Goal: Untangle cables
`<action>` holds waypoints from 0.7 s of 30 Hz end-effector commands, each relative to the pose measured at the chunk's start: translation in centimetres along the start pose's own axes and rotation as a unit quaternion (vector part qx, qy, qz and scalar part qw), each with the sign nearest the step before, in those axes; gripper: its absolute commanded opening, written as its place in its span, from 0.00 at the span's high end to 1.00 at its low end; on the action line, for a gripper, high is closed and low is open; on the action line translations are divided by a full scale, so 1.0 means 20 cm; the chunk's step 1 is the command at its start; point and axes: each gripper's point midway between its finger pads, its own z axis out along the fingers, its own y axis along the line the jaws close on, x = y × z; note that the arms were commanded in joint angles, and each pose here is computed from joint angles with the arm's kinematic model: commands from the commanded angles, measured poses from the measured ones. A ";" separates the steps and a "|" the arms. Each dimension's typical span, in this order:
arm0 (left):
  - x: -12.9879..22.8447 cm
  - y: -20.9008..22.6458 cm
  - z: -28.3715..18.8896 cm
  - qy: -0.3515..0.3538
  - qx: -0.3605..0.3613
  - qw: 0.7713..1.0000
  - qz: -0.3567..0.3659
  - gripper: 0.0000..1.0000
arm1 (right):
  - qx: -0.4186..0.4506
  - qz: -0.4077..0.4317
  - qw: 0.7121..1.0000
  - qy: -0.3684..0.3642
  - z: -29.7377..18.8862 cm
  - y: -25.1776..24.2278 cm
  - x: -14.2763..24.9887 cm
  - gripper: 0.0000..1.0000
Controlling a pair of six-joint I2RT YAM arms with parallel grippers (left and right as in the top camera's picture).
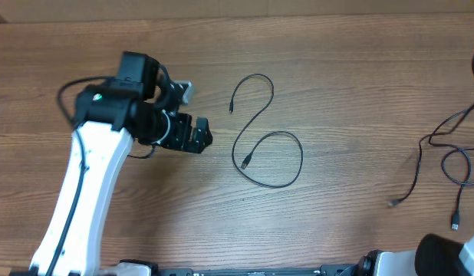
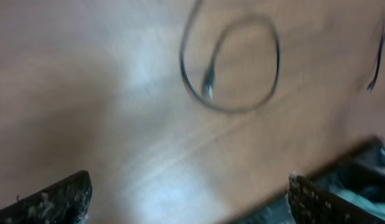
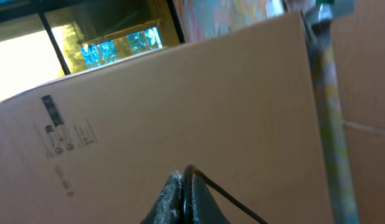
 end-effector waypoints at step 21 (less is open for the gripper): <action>-0.12 0.00 -0.28 -0.113 -0.061 0.991 0.029 0.00 | 0.119 -0.132 0.977 -0.116 0.34 -0.32 -0.02 0.96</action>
